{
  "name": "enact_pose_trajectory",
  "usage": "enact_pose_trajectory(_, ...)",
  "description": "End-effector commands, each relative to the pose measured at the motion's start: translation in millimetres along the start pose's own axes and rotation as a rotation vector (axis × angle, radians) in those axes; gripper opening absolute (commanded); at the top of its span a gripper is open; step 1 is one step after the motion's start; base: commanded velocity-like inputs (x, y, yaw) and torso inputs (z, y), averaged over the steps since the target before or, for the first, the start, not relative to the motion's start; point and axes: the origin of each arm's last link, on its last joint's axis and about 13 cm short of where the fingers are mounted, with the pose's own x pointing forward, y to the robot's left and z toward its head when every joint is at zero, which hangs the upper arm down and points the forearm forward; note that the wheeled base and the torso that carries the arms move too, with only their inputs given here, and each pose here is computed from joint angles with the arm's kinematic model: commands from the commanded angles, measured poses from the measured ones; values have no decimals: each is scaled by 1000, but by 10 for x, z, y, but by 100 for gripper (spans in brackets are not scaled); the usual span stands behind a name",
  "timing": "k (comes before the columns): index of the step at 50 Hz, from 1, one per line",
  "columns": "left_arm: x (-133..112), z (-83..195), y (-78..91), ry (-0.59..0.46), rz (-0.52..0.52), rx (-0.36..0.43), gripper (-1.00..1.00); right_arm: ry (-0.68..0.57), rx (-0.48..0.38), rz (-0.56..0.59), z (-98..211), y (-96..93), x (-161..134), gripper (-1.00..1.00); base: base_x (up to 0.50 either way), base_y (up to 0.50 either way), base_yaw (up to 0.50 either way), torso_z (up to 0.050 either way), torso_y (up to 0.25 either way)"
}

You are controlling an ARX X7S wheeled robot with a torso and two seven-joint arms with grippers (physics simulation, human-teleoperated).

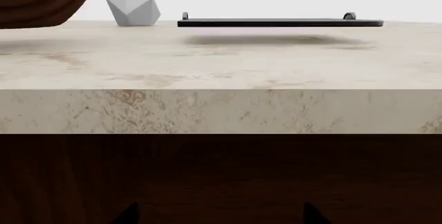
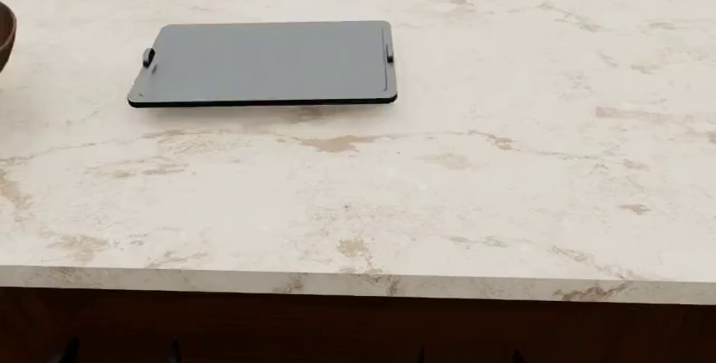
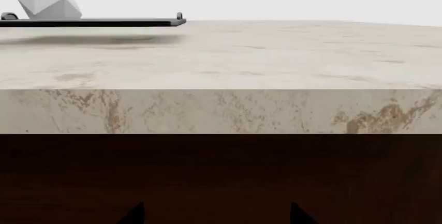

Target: Pick up the bowl with donut and place it on the tray. Pick up the cupcake and place it on the tray.

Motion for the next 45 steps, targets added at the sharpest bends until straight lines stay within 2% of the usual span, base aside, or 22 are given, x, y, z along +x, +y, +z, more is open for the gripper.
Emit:
enact_pose_trajectory(1,14,-9,-3,6,0,0,100,0,0,0,0,3,0,100,0,0,0,0,0)
enact_pose_trajectory(2,11,-2,2,-2,2,8,100,31,33,16,-16,5,2,100,0,0,0,0,0)
enact_pose_trajectory(19,-1,20,0,-9,-1,22,100,4,25,-12,37,-2,-39,100,0,0,0,0,0)
enact_pose_trajectory(20,-12,62,4,-18,-1,25,100,-7,21,-11,76,0,-50,100,0,0,0,0,0)
enact_pose_trajectory(22,-9,383,34,-91,7,57,100,-68,32,-14,365,-25,-78,100,0,0,0,0,0)
enact_pose_trajectory(27,-39,767,73,-159,6,77,100,-115,64,-12,635,-61,-79,100,0,0,0,0,0)
enact_pose_trajectory(38,-26,1222,146,-203,-8,92,100,-206,46,4,1123,-52,-77,100,0,0,0,0,0)
enact_pose_trajectory(43,-26,1224,145,-203,-8,92,100,-206,46,4,1124,-52,-77,100,0,0,0,0,0)
enact_pose_trajectory(44,107,1460,193,-217,32,128,100,-236,26,20,1395,-85,78,100,0,500,0,0,0)
enact_pose_trajectory(45,101,1479,189,-217,33,130,100,-236,21,30,1434,-74,98,100,0,500,0,0,0)
